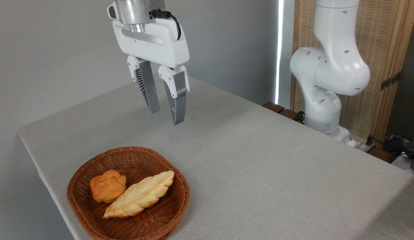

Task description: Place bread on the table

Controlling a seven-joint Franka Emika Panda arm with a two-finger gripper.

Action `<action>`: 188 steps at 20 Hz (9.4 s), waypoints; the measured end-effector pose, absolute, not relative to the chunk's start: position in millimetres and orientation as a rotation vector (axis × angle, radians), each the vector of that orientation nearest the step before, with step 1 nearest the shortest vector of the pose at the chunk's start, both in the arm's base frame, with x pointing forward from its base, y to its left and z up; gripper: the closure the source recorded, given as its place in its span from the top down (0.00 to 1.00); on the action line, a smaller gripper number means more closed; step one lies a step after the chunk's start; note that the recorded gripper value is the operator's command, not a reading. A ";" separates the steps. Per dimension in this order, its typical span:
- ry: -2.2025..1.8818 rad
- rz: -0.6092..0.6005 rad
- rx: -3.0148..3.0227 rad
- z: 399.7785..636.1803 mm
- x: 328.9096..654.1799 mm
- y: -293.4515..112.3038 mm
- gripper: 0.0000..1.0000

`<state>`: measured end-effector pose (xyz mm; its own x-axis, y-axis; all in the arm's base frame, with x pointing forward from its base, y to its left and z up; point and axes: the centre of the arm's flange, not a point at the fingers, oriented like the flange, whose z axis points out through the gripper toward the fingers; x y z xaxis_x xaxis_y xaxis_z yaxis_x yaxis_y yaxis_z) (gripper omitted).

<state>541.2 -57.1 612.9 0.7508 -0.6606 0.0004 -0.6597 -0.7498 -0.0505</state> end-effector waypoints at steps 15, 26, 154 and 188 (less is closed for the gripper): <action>1.099 -0.096 -2.880 604.1 547.6 -61.1 1.00; 1.096 -0.333 -2.824 555.2 565.5 -64.8 1.00; 1.378 -0.050 -2.898 496.4 432.0 -113.3 0.86; 1.285 -0.136 -2.970 543.9 465.5 -119.8 1.00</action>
